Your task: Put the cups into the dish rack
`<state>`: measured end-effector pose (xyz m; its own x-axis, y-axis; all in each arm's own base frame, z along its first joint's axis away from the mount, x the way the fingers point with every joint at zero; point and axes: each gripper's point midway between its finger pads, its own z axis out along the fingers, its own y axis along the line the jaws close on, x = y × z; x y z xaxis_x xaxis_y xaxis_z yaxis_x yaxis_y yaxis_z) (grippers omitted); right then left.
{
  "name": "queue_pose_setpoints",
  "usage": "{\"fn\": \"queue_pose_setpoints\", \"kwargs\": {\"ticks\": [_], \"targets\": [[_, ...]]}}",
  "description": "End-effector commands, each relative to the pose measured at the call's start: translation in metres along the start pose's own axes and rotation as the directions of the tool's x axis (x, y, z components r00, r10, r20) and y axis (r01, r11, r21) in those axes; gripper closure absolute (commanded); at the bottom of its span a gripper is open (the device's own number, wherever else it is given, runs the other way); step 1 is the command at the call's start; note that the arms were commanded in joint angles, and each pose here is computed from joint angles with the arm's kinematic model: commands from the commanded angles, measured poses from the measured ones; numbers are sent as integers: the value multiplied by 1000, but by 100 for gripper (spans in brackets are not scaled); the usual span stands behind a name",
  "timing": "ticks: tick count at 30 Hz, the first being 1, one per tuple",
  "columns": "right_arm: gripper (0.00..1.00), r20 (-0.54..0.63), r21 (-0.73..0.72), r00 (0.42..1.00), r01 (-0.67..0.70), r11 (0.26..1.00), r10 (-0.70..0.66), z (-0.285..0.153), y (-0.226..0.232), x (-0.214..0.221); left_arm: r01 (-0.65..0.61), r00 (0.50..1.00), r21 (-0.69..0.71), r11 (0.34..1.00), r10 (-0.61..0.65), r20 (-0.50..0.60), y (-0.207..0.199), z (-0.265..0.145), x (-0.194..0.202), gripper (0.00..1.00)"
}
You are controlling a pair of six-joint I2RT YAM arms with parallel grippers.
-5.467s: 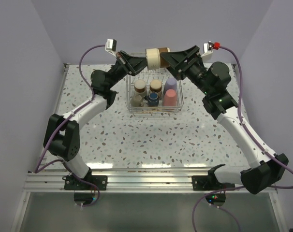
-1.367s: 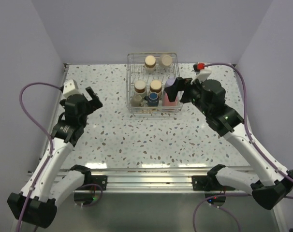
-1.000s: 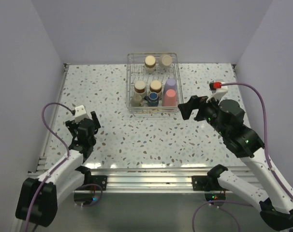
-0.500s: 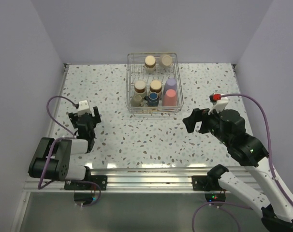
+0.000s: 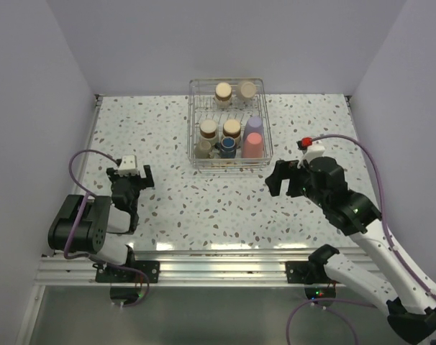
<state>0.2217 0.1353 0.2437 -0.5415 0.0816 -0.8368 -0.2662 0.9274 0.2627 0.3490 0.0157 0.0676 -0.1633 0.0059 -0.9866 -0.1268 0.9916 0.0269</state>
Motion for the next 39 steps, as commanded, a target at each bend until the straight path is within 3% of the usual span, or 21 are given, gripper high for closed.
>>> {"fn": "queue_pose_setpoints", "kwargs": {"ticks": [1,8,15,24,39], "targets": [[1,17,-19,1000,-16,1000,16,8,4,0,1,982,12,1000,-3,190,-1,8,-51,0],[1,19,55,995,-95,994,94,9,-13,17,-1,984,13,1000,-1,177,-2,7,-48,0],[1,44,3,990,-137,991,137,8,-7,23,-1,982,13,1000,-2,188,-2,7,-51,0],[2,70,8,995,-77,997,76,-3,-2,-7,0,983,13,1000,-3,185,-2,7,-50,0],[1,124,43,988,-101,994,95,-38,-19,-3,0,983,13,1000,-3,185,-2,7,-50,0]]}}
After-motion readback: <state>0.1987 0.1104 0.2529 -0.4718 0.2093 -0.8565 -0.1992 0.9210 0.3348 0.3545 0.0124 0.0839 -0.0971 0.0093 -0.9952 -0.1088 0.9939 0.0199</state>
